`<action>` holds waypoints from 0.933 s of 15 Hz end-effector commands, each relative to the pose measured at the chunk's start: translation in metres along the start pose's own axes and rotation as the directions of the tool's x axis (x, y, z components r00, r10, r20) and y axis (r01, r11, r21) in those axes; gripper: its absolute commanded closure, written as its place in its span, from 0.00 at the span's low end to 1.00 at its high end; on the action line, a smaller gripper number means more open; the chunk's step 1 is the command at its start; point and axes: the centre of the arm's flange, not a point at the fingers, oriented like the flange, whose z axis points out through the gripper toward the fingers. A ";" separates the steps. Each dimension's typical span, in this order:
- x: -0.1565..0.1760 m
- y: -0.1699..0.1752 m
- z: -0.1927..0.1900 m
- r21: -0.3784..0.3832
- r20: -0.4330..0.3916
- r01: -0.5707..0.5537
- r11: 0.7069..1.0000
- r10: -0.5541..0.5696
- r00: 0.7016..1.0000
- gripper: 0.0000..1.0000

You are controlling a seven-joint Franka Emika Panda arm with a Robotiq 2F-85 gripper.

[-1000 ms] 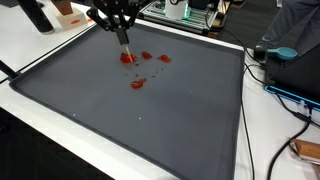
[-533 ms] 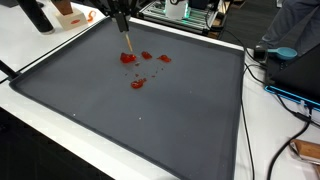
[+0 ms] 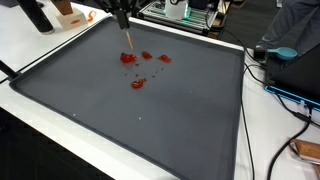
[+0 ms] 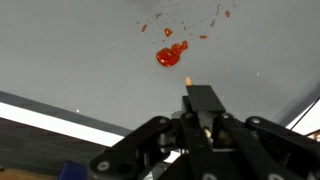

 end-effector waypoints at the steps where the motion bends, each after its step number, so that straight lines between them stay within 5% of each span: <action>1: 0.000 0.000 0.000 0.000 0.000 0.000 1.000 0.000 1.000 0.87; 4: 0.000 0.000 0.000 0.000 0.000 0.000 1.000 0.000 1.000 0.87; 5: 0.000 0.000 0.001 0.000 0.000 0.000 1.000 0.000 1.000 0.97; 14: 0.025 0.020 0.041 0.261 -0.125 0.006 0.965 0.028 0.992 0.97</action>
